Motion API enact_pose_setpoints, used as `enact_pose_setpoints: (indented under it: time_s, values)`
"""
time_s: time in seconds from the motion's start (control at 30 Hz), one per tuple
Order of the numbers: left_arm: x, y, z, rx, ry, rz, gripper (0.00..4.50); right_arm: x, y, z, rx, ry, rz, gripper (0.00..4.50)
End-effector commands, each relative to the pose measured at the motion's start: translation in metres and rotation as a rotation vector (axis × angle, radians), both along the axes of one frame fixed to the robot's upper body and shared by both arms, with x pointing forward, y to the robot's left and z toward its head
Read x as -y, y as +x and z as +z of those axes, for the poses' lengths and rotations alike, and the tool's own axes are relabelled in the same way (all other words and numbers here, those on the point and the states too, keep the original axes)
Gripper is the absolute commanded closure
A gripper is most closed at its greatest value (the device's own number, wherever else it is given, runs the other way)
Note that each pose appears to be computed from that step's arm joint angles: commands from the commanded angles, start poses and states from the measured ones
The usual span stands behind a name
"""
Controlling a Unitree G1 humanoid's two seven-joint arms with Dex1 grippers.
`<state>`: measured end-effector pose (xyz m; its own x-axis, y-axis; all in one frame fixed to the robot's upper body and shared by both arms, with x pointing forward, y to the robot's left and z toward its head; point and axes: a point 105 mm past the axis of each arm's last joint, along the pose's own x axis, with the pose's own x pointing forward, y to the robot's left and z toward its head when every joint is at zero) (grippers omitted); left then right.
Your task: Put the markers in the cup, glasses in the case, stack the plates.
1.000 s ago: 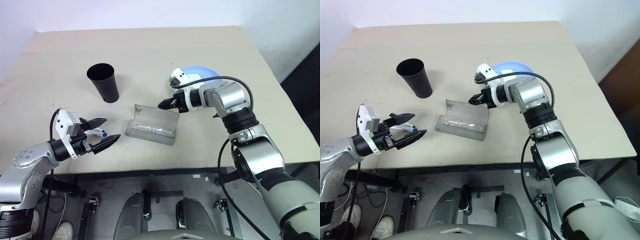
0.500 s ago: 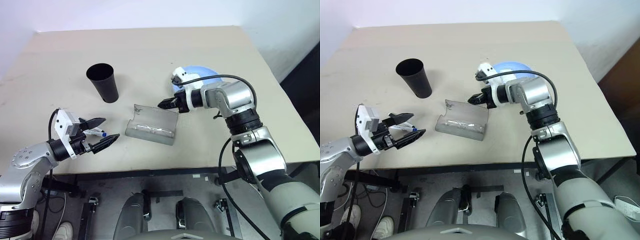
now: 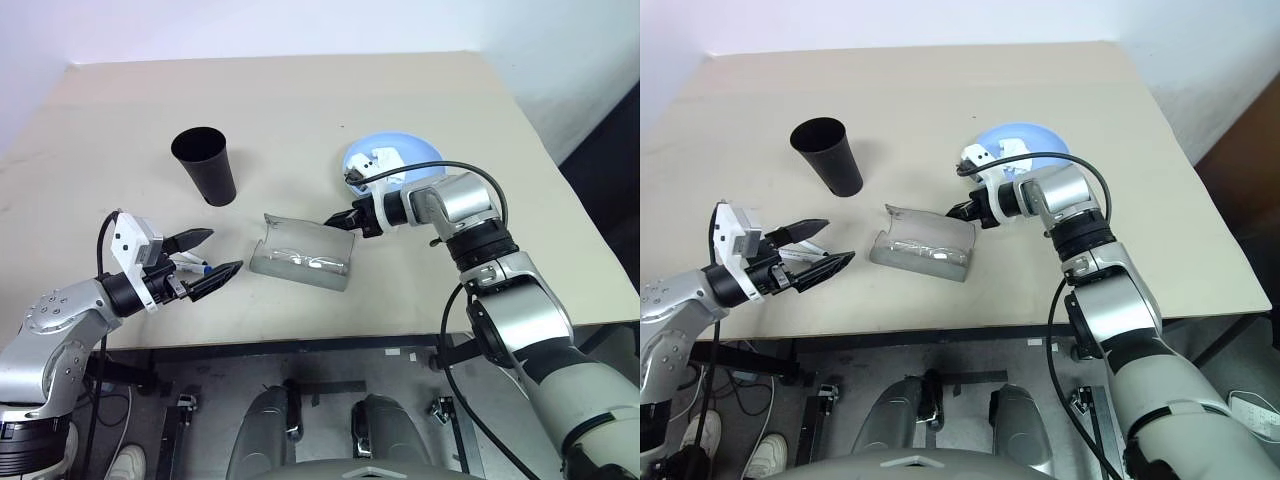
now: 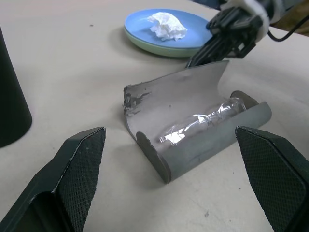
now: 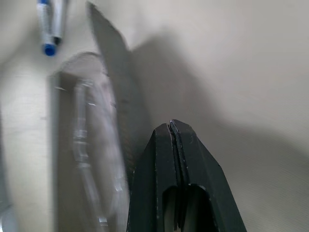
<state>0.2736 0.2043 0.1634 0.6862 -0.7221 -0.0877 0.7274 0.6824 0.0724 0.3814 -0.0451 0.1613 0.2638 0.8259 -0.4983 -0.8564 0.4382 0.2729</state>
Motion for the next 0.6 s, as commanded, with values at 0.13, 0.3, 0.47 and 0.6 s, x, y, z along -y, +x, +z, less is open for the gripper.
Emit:
enact_pose_setpoints:
  time_s: [0.13, 0.3, 0.47, 0.6]
  values:
    - [-0.006, -0.001, 0.010, 0.040, 0.016, 0.015, 0.00, -0.014, -0.026, 0.019, 0.030, 0.045, 0.119, 4.48]
    - [-0.004, -0.002, 0.008, 0.042, 0.016, 0.015, 0.00, -0.017, -0.042, -0.003, -0.006, -0.001, 0.149, 4.48]
    - [-0.001, -0.005, 0.007, 0.037, 0.016, 0.006, 0.00, -0.018, -0.049, -0.020, -0.019, -0.048, 0.150, 4.48]
    - [-0.004, -0.005, 0.007, 0.032, 0.017, 0.008, 0.00, -0.016, -0.050, -0.022, -0.003, -0.060, 0.158, 4.48]
